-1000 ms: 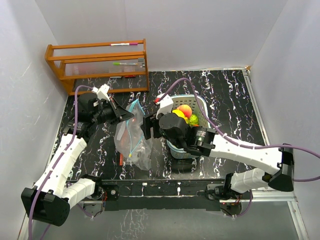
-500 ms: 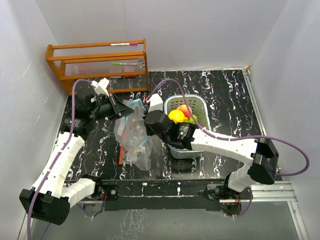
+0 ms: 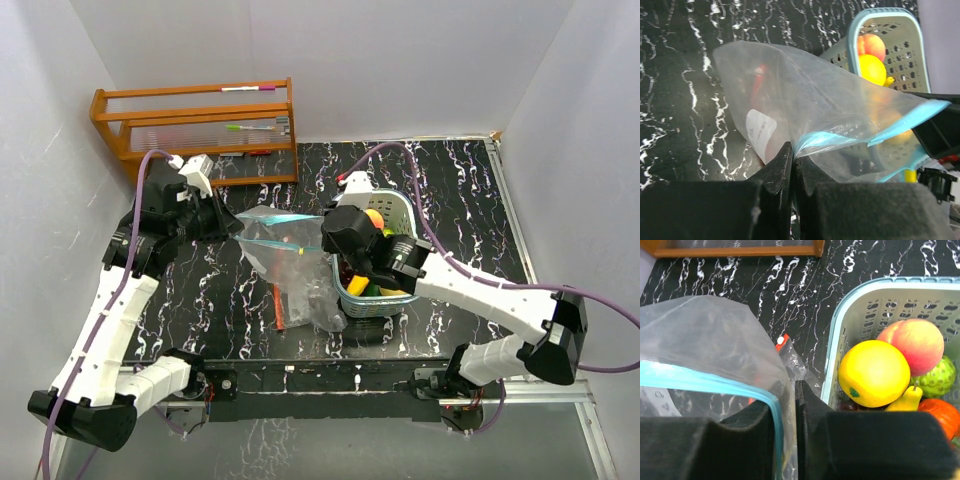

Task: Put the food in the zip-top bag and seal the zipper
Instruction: Open the zipper of the food storage bag, then pick up the fake fruit from the bin, then place the fake fruit in the zipper food storage bag.

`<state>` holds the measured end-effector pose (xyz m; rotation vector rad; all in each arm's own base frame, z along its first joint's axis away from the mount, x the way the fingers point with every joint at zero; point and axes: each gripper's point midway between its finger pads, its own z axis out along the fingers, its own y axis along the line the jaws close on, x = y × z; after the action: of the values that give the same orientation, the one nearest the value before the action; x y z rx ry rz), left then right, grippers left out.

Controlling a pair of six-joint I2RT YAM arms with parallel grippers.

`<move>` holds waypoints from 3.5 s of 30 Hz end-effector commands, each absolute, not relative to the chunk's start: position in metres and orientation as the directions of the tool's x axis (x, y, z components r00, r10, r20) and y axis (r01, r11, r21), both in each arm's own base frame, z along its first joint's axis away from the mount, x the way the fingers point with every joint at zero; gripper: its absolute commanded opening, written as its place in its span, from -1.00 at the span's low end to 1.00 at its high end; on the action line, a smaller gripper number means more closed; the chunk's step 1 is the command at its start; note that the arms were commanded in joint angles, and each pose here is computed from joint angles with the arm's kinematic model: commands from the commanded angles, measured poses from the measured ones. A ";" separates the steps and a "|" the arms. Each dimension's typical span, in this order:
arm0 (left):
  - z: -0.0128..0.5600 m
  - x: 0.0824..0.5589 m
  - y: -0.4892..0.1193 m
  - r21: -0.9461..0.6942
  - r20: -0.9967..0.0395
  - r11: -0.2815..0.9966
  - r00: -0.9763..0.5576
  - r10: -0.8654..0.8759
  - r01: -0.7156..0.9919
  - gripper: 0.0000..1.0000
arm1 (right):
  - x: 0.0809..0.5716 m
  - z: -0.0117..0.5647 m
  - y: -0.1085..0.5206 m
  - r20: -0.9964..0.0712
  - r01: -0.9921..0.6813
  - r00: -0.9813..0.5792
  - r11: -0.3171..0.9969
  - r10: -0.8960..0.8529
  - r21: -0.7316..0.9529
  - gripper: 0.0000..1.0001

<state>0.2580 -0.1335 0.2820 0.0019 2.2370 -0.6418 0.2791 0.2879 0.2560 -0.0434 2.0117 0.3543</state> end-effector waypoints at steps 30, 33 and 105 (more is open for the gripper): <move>0.281 0.289 -0.127 -0.436 -0.713 0.886 -0.660 -0.235 0.156 -1.00 | 0.269 0.207 0.182 -0.826 -0.093 -0.550 0.974 0.123 0.207 0.83; 0.274 0.288 -0.131 -0.448 -0.701 0.880 -0.673 -0.235 0.159 -1.00 | 0.278 0.188 0.182 -0.806 -0.115 -0.583 0.972 0.102 0.205 0.81; 0.243 0.286 -0.156 -0.547 -0.606 0.815 -0.762 -0.229 0.190 -1.00 | 0.279 0.371 0.409 -0.897 -0.616 -0.154 0.669 0.415 0.416 -0.85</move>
<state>0.2904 -0.1532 0.2274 -0.0464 2.3465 -0.7409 0.2671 0.4060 0.3494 -0.2807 1.5641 0.9998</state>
